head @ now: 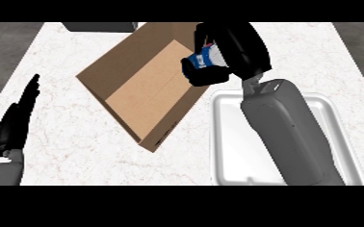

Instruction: Pick the can from the tray and place it in the cardboard box

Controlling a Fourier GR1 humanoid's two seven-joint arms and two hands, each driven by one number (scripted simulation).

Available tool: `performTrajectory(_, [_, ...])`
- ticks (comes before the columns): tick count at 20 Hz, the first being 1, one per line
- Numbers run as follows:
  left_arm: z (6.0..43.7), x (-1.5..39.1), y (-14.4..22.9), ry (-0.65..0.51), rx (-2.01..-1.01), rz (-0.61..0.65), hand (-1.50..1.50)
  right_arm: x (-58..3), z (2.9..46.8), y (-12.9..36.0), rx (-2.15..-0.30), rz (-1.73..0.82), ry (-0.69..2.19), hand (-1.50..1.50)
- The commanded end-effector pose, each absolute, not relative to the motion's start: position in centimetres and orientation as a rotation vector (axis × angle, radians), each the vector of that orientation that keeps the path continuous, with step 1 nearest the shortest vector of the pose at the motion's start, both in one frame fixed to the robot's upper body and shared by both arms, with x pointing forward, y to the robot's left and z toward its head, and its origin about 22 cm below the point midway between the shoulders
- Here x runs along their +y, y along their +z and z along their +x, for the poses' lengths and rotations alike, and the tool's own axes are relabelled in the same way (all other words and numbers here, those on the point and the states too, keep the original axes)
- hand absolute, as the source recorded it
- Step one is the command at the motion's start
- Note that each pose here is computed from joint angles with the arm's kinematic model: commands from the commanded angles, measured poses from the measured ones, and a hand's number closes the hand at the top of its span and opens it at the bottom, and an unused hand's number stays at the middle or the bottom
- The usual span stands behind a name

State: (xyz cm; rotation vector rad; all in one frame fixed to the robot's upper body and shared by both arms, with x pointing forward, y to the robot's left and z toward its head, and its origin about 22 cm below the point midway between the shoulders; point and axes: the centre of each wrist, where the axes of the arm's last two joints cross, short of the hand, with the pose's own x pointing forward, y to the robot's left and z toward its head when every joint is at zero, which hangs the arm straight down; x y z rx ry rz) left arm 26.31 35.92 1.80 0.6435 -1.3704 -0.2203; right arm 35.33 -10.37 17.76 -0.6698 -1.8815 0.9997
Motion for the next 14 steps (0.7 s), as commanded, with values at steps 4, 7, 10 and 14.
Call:
performTrajectory(4, [26.6, 36.1, 2.4, -0.230, -1.385, 0.639, 0.00, -5.5, 39.2, 17.7, -1.812, -0.573, 0.883, 1.50])
performTrajectory(7, [27.1, 36.3, 1.8, -0.235, -1.396, 0.647, 0.00, -3.6, 40.0, 16.8, -1.787, -0.558, 0.900, 1.50])
performTrajectory(10, [28.2, 34.0, 1.8, -0.241, -1.390, 0.617, 0.00, -2.0, 40.6, 16.8, -1.760, -0.540, 0.878, 1.50])
performTrajectory(14, [28.9, 33.9, 2.9, -0.252, -1.414, 0.599, 0.00, -2.2, 42.9, 17.1, -1.731, -0.575, 0.870, 1.50])
